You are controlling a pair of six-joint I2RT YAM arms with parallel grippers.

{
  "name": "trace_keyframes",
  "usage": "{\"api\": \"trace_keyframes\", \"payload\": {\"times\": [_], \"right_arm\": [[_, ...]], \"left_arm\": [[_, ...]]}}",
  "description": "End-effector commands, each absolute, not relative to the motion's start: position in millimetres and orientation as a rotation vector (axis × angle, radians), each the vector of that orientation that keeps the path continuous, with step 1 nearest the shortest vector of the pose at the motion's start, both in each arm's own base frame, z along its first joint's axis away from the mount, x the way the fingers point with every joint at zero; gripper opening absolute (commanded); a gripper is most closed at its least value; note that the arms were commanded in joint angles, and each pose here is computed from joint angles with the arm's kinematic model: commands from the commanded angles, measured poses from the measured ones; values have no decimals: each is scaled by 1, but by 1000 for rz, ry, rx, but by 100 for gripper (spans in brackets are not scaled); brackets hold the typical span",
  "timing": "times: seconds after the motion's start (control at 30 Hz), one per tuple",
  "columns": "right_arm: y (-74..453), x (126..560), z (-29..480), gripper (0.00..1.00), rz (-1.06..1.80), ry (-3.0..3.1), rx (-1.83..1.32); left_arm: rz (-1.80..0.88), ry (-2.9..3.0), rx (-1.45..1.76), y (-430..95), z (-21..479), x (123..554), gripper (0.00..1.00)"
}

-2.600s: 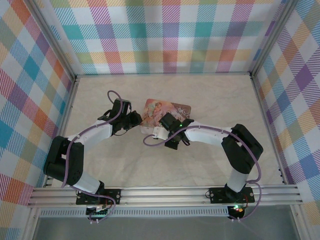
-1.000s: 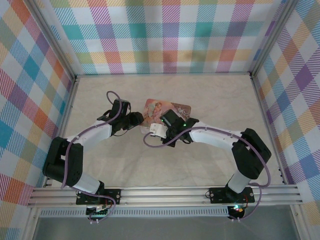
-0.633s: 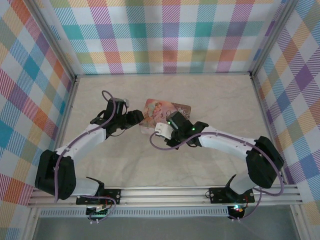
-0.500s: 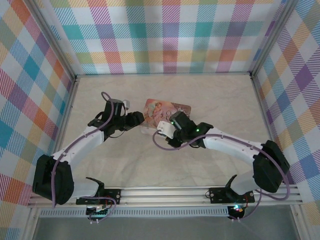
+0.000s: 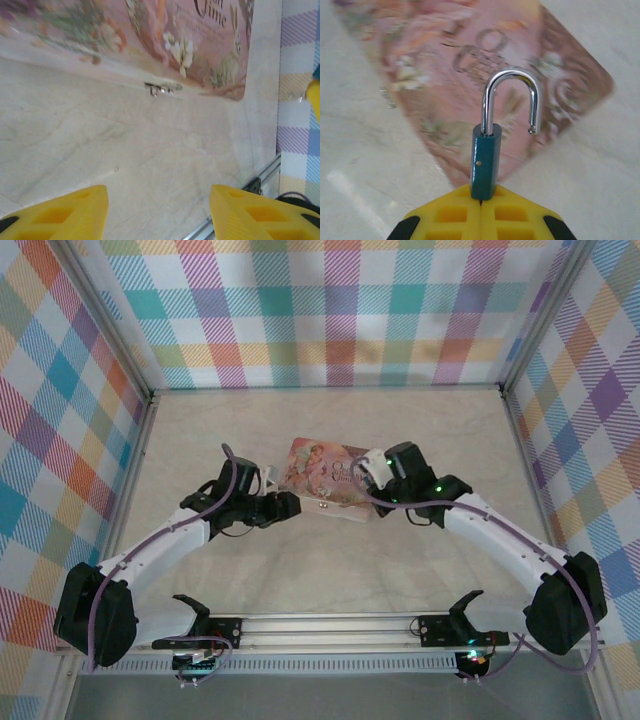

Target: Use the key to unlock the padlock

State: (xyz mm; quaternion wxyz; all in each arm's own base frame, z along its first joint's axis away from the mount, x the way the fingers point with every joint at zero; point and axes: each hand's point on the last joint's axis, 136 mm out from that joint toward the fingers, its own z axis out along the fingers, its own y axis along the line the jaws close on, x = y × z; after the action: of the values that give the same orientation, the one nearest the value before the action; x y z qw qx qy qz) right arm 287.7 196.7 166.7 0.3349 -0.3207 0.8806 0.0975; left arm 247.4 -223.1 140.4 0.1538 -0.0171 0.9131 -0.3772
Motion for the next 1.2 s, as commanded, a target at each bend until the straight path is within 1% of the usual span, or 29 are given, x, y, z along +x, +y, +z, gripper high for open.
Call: {"api": "trace_keyframes", "payload": {"times": [0.0, 0.2, 0.4, 0.7, 0.9, 1.17], "right_arm": [[164, 286, 159, 0, 229, 2440, -624], [100, 297, 129, 0, 65, 2670, -307], [71, 303, 99, 0, -62, 2787, -206], [65, 311, 55, 0, -65, 2916, -149], [67, 314, 46, 6, -60, 2936, -133], [70, 319, 40, 9, -48, 2952, -136]], "left_arm": [[-1106, 2620, 8, -233, 140, 237, 56], [-1080, 2640, 43, -247, 132, 233, 56], [-1069, 2627, 78, -260, 130, 233, 56], [-1053, 2629, 91, -267, 128, 231, 56], [-1039, 2626, 76, -264, 127, 230, 56], [-1008, 2614, 55, -259, 129, 232, 56]]}}
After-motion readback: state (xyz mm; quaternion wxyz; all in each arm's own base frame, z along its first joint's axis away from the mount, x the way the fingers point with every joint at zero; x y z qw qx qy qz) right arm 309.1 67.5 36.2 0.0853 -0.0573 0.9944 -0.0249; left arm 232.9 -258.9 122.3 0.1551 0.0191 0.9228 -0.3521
